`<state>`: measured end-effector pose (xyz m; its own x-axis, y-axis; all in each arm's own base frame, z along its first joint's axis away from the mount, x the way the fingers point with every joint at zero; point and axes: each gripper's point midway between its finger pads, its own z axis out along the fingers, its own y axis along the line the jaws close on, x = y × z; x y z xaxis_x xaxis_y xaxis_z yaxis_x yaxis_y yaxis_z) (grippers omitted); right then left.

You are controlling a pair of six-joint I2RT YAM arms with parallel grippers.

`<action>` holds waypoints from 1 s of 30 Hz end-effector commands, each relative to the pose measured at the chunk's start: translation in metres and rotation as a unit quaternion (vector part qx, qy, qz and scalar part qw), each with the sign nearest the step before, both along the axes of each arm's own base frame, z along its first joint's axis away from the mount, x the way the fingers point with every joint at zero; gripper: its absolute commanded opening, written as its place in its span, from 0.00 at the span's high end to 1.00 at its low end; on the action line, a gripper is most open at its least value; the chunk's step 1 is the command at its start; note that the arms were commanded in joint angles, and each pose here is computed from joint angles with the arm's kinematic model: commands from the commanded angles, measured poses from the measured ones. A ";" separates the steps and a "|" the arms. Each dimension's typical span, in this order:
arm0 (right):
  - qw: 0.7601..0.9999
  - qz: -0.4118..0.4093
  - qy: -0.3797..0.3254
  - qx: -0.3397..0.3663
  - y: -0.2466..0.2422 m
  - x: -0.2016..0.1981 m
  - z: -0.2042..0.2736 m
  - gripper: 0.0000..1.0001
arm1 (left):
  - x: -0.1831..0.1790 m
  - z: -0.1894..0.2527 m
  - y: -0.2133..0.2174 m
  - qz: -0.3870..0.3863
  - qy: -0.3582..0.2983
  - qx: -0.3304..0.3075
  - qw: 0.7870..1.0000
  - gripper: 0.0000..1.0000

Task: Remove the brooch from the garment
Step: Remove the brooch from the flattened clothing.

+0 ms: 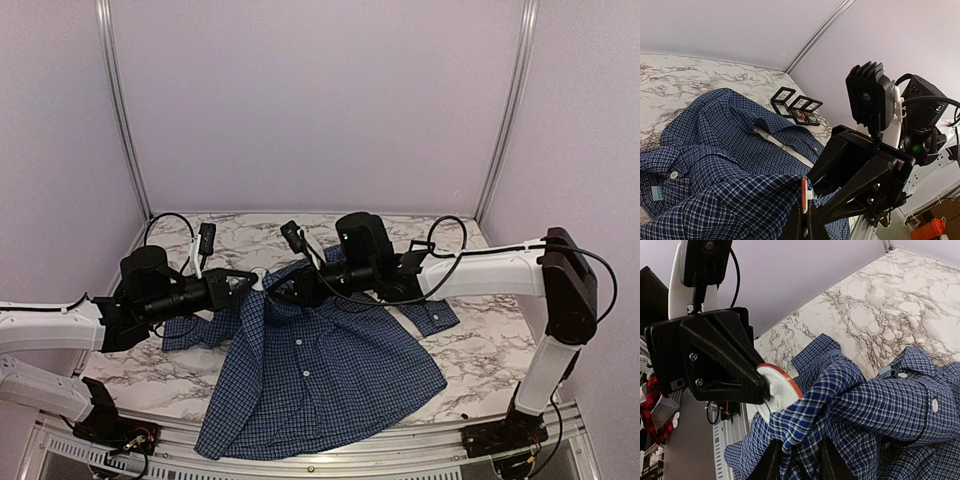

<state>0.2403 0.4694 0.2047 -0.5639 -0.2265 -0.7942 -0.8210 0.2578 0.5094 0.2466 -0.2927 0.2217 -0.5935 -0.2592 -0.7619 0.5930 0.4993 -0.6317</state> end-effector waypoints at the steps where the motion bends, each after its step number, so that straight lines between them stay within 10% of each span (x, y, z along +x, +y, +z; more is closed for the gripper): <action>1: 1.000 -0.011 -0.028 -0.004 0.002 0.004 0.017 0.79 | 0.002 0.019 -0.001 0.002 -0.022 -0.007 1.000 1.00; 7: 0.999 -0.010 -0.031 -0.003 0.003 0.003 0.019 1.00 | 0.002 0.015 -0.001 0.002 -0.015 0.009 1.000 1.00; 30: 0.999 -0.020 -0.041 0.003 0.006 0.009 0.027 1.00 | -0.001 -0.011 0.002 -0.004 0.009 0.069 0.998 1.00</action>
<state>0.2455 0.4682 0.2011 -0.5506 -0.2472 -0.7973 -0.8247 0.3090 0.4737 0.2478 -0.2911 0.2081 -0.6141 -0.1715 -0.7704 0.5771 0.5682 -0.5865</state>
